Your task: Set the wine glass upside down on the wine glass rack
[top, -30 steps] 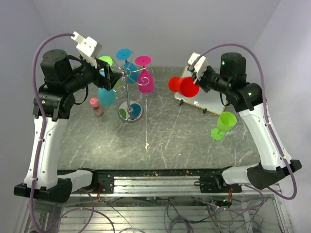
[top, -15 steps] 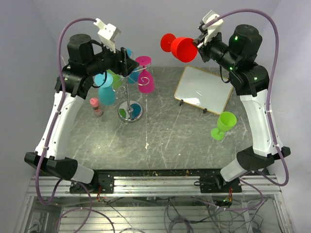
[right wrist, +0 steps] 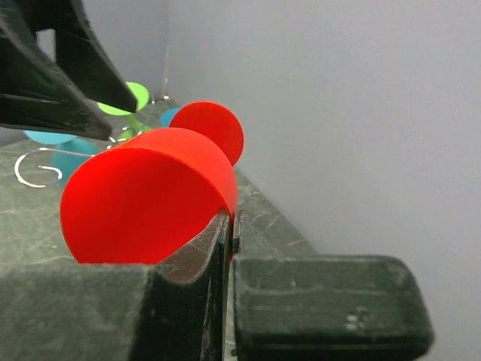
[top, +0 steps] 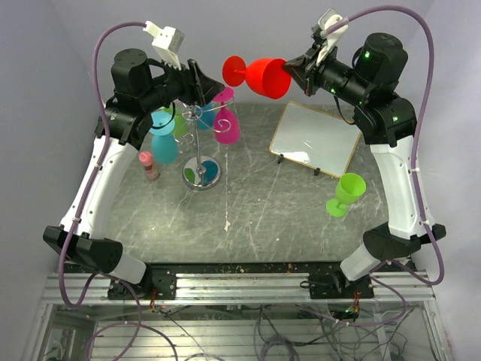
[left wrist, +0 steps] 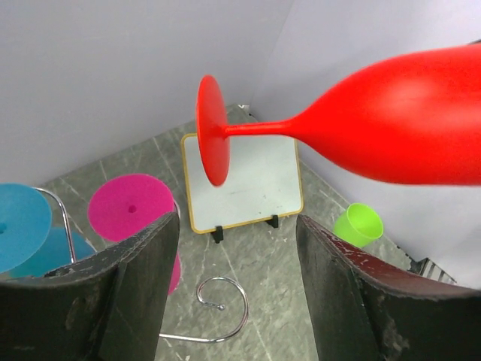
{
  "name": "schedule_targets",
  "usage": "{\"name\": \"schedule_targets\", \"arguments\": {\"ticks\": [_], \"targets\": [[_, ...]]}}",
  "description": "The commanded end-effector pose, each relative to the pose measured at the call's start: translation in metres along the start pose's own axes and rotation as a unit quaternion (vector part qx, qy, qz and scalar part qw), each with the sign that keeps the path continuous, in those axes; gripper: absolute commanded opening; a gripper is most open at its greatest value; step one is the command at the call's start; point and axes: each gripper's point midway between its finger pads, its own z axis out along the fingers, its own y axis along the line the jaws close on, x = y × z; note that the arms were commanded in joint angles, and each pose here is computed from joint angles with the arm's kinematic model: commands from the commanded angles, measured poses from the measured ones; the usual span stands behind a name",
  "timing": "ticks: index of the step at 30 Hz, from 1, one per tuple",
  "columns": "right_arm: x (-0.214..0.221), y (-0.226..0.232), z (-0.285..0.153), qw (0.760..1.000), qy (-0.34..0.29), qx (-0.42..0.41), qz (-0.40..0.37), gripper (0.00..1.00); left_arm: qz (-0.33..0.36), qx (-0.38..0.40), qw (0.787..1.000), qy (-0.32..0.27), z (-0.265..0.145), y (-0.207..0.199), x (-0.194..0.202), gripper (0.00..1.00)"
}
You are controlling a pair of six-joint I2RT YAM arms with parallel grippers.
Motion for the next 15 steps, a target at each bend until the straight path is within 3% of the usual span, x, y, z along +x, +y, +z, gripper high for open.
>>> {"name": "schedule_targets", "arguments": {"ticks": [1, 15], "targets": [[-0.016, 0.015, -0.002, 0.999, -0.031, -0.041, 0.018, 0.0, -0.031, 0.01, 0.999, -0.018, 0.009, -0.002, -0.005, 0.71], [-0.014, 0.029, -0.002, 0.996, -0.034, -0.078, 0.026, 0.0, -0.059, 0.015, 0.998, -0.001, 0.016, 0.001, 0.011, 0.48]]}}
